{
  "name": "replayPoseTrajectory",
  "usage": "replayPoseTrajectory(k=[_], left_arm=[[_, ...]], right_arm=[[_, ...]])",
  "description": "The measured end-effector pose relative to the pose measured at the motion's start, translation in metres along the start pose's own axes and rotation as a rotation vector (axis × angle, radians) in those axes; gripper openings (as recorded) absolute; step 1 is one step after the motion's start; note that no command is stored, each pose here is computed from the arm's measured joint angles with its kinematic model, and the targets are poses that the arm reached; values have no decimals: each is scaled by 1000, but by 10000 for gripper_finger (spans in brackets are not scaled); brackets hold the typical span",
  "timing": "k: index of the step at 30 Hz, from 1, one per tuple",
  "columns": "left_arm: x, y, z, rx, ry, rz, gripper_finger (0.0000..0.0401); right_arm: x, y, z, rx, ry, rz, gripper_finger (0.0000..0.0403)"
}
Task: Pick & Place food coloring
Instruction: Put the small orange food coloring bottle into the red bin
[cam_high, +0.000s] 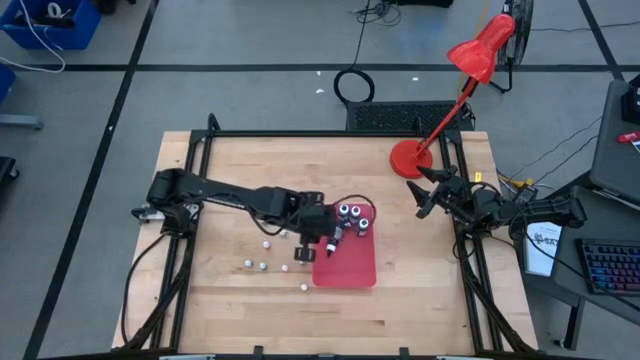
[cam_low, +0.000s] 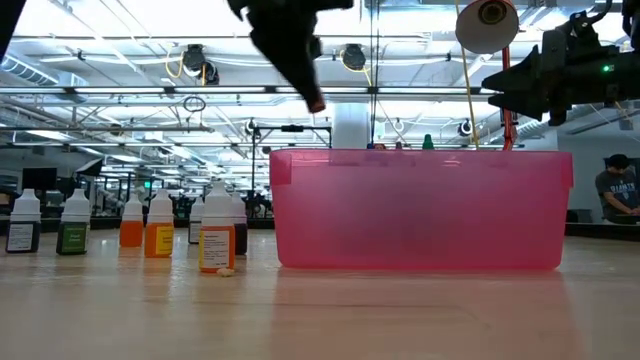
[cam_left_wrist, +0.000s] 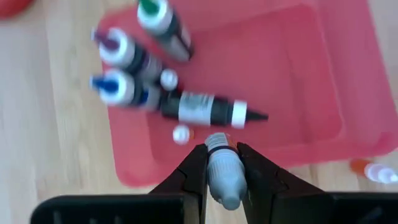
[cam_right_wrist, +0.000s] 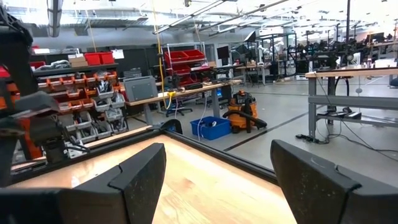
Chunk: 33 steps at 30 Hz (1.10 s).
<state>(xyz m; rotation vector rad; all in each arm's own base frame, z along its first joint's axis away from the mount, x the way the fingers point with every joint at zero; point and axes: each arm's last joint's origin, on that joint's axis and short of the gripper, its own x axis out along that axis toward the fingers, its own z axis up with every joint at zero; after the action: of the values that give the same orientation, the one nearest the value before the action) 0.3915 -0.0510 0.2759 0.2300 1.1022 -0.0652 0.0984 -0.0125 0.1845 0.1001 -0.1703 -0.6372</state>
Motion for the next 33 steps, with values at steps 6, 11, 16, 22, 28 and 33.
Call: replayPoseTrajectory(k=[6,11,16,22,28,33], left_arm=[[30,-3,22,78,17,-34,64],[71,-6,30,135,62,-77,64],[101,0,41,122,36,-70,64],[116,2,42,104,43,-71,64],[118,-3,38,46,74,-80,64],[126,-11,31,23,82,-91,64]], right_arm=[[0,0,0,3,0,0,279],[0,0,0,-3,2,0,279],[0,0,0,-1,2,0,279],[0,0,0,4,-2,0,279],[0,0,0,6,-3,1,279],[0,0,0,7,-4,0,279]])
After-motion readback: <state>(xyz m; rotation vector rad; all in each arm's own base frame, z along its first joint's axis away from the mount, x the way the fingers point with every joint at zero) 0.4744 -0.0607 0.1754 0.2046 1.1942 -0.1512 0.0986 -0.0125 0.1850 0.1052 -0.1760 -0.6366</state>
